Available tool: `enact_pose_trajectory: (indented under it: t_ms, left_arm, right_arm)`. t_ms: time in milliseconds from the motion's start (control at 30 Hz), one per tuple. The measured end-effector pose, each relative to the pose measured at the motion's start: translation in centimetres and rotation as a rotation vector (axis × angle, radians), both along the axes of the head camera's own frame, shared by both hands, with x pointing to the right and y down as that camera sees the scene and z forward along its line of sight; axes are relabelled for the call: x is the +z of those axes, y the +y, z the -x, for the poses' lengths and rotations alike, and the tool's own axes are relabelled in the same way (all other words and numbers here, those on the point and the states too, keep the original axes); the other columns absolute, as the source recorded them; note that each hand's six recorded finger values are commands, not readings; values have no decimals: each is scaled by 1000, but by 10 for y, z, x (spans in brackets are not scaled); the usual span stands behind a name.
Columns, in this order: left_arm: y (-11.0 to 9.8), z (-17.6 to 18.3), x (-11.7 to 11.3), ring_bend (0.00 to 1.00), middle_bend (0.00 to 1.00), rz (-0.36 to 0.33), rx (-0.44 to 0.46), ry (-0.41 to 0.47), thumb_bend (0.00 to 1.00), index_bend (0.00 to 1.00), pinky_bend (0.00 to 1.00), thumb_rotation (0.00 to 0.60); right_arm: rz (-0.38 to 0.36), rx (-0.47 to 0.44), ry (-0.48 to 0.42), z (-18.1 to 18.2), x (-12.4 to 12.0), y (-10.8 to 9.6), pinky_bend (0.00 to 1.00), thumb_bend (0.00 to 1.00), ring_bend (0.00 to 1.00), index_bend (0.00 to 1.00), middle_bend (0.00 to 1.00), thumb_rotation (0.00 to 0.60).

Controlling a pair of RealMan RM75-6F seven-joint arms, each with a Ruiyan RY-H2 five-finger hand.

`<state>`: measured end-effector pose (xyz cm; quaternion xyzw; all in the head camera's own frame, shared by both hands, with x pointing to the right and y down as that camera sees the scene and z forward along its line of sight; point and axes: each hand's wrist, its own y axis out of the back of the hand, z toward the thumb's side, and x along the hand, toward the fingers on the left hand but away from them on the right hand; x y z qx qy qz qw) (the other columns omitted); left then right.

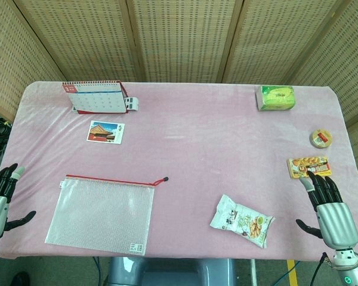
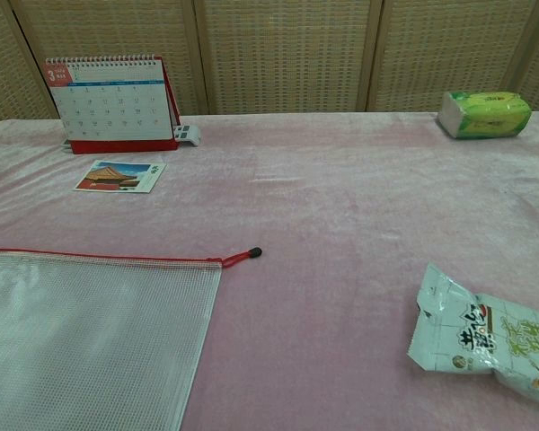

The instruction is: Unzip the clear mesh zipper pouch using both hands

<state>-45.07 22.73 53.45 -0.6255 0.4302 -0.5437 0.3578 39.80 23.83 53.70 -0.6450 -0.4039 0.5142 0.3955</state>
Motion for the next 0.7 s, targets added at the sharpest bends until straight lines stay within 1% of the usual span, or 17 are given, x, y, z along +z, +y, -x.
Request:
enact_pose_trajectory:
  t_ms: [133, 300, 333, 400, 433, 467, 500, 533, 567, 633, 667, 700]
  left_arm:
    - [0, 0, 1, 0, 0, 4, 0, -1, 0, 0, 0, 600]
    - [-2, -5, 10, 0, 0, 25, 20, -3, 0, 0, 0, 600]
    - [-5, -8, 13, 8, 35, 27, 27, -1, 0, 0, 8, 600]
    - [-10, -12, 16, 189, 303, 28, 34, 6, 0, 0, 154, 600]
    - [-14, -16, 18, 352, 514, 26, 40, 14, 0, 0, 312, 600]
    - [-18, -19, 20, 513, 679, 25, 47, 23, 0, 8, 484, 600]
    - [-22, -24, 22, 585, 744, 25, 56, 32, 0, 25, 580, 600]
    - [-29, -30, 26, 666, 815, 26, 71, 45, 0, 65, 692, 600]
    - [-35, -36, 28, 721, 862, 24, 85, 54, 0, 108, 767, 600]
    - [-53, -54, 35, 807, 937, 23, 126, 66, 0, 185, 880, 600]
    - [-60, -63, 40, 835, 963, 30, 143, 64, 0, 209, 921, 600]
    - [-67, -71, 45, 848, 975, 40, 159, 60, 0, 220, 941, 600]
  right_arm:
    - [2, 1, 3, 0, 1, 0, 0, 0, 0, 0, 0, 600]
    - [-1, 3, 7, 0, 2, -1, 0, 0, 0, 0, 0, 600]
    - [-1, 3, 10, -1, 2, -2, 0, 0, 0, 0, 0, 600]
    - [-3, 4, 17, -1, 2, -2, 0, 0, 0, 0, 0, 600]
    - [-5, 3, 24, -1, 2, -2, 0, 0, 0, 0, 0, 600]
    - [-7, 2, 30, -1, 2, -2, 0, 0, 0, 0, 0, 600]
    - [-10, 2, 34, -1, 2, -3, 0, 0, 0, 0, 0, 600]
    - [-12, 4, 37, -1, 3, -3, 0, 0, 0, 0, 0, 600]
    - [-13, 5, 40, -1, 3, -4, 0, 0, 0, 0, 0, 600]
    - [-11, 10, 52, -1, 5, -5, 0, 0, 0, 0, 0, 600]
    - [-9, 13, 57, -2, 7, -5, 0, 0, 0, 0, 0, 600]
    - [-7, 16, 64, -2, 9, -6, 0, 0, 0, 0, 0, 600]
